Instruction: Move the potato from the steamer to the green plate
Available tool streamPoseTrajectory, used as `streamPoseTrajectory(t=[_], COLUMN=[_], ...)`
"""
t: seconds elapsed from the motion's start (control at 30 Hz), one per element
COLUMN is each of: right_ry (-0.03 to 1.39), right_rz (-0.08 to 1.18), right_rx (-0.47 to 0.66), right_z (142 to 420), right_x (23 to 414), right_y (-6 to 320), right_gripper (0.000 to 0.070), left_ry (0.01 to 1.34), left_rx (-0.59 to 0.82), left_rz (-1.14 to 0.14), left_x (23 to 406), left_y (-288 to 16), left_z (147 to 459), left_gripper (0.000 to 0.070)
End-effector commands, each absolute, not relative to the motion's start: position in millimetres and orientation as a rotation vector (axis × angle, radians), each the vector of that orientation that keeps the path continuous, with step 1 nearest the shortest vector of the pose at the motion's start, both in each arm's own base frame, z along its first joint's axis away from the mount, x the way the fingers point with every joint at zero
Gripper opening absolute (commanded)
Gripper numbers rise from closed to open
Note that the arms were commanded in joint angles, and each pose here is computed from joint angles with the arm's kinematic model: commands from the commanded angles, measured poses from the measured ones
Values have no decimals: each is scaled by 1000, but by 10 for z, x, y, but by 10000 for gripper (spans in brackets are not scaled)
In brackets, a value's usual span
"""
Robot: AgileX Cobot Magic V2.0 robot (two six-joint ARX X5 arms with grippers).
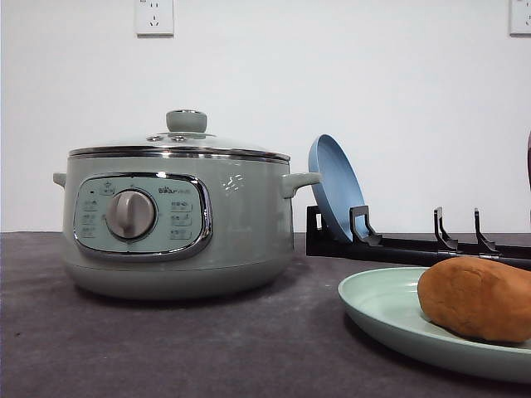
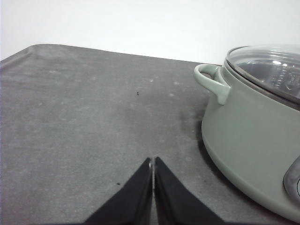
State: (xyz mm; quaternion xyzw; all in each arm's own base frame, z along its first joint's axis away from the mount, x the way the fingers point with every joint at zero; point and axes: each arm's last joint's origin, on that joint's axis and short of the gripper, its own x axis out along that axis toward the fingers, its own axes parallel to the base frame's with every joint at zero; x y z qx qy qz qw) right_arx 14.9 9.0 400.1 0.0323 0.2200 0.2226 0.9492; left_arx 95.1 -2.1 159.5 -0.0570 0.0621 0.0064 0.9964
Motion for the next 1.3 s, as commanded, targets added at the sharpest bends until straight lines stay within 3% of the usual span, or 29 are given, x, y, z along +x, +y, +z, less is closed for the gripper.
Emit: streamPoseTrajectory(t=[0.0, 0.63, 0.9, 1.07, 1.27], right_ry=[422, 422, 424, 408, 157], right_rz=[458, 452, 320, 229, 171], right_rx=[75, 76, 102, 122, 138], right_z=[4053, 4053, 4026, 3822, 3402], right_x=[128, 128, 161, 337, 585], right_y=[81, 80, 69, 85, 84], right_gripper=[32, 32, 32, 32, 32], left_ry=[131, 131, 131, 131, 131], left_rx=[-117, -117, -117, -117, -117], left_rz=[17, 17, 17, 17, 17], left_x=[963, 963, 963, 963, 963], left_y=[-20, -20, -20, -20, -20], left_z=[1537, 1537, 1537, 1537, 1537], left_gripper=[0, 0, 0, 0, 0])
